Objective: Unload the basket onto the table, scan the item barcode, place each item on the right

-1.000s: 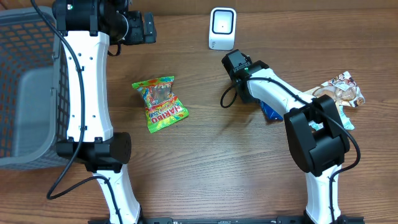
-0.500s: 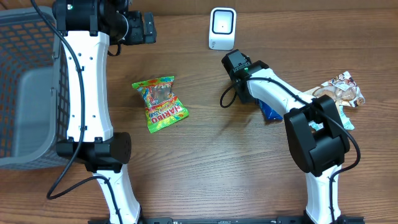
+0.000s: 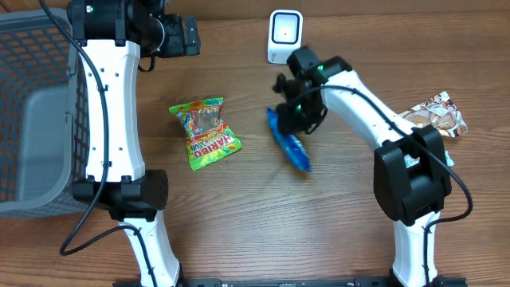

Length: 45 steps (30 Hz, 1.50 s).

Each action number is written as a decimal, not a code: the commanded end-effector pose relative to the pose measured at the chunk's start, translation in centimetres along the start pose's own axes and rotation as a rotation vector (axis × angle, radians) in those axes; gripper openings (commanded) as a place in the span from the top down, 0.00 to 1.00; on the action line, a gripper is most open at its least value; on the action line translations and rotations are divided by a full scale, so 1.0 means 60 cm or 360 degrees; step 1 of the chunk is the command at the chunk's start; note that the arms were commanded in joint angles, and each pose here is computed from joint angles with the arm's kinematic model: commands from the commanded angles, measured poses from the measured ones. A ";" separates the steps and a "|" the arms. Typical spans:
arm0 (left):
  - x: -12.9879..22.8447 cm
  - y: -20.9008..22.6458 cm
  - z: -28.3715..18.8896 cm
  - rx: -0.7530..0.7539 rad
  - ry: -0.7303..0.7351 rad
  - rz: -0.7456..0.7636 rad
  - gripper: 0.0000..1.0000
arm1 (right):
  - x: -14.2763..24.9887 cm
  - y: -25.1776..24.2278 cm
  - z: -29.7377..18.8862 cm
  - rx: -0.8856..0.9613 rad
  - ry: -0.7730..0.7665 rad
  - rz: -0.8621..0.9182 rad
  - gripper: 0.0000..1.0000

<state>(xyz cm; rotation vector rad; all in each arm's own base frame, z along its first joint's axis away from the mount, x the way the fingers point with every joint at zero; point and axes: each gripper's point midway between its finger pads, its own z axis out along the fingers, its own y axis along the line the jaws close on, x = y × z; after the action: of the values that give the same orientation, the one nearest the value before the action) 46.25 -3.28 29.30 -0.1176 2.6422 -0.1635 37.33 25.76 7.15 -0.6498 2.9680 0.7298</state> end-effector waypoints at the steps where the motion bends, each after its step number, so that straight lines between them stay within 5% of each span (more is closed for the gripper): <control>1: -0.002 0.004 0.006 -0.0009 0.0003 -0.0009 0.00 | -0.032 0.099 -0.089 -0.0806 -0.0156 -0.0083 0.96; 13: -0.002 0.004 0.005 -0.0008 0.0002 -0.0009 0.00 | 0.006 -0.025 -0.062 -0.0968 -0.0223 0.0209 0.94; 16: -0.002 0.004 0.006 -0.0009 0.0003 -0.0009 0.00 | 0.029 -0.084 -0.029 -0.0692 -0.0139 0.0387 0.50; 18: -0.002 0.004 0.006 -0.0009 0.0003 -0.0009 0.00 | 0.042 -0.121 -0.013 -0.0469 -0.0087 0.0498 0.36; 21: -0.002 0.004 0.006 -0.0009 0.0003 -0.0009 0.00 | 0.057 -0.180 -0.002 -0.0128 -0.0047 0.0662 0.27; 27: -0.002 0.004 0.005 -0.0009 0.0003 -0.0010 0.00 | 0.046 -0.208 -0.035 0.0137 -0.0057 0.0654 0.31; 35: -0.002 0.004 0.006 -0.0009 0.0003 -0.0010 0.00 | -0.013 -0.103 -0.140 0.0568 -0.0163 0.0222 0.41; 45: -0.002 0.004 0.005 -0.0009 0.0003 -0.0009 0.00 | 0.019 0.003 -0.046 0.1152 -0.0061 -0.0313 0.46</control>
<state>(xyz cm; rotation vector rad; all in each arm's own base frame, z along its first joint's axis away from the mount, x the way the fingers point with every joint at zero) 46.26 -3.27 29.30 -0.1177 2.6418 -0.1630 36.36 26.02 10.06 -0.7884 2.8263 -0.0936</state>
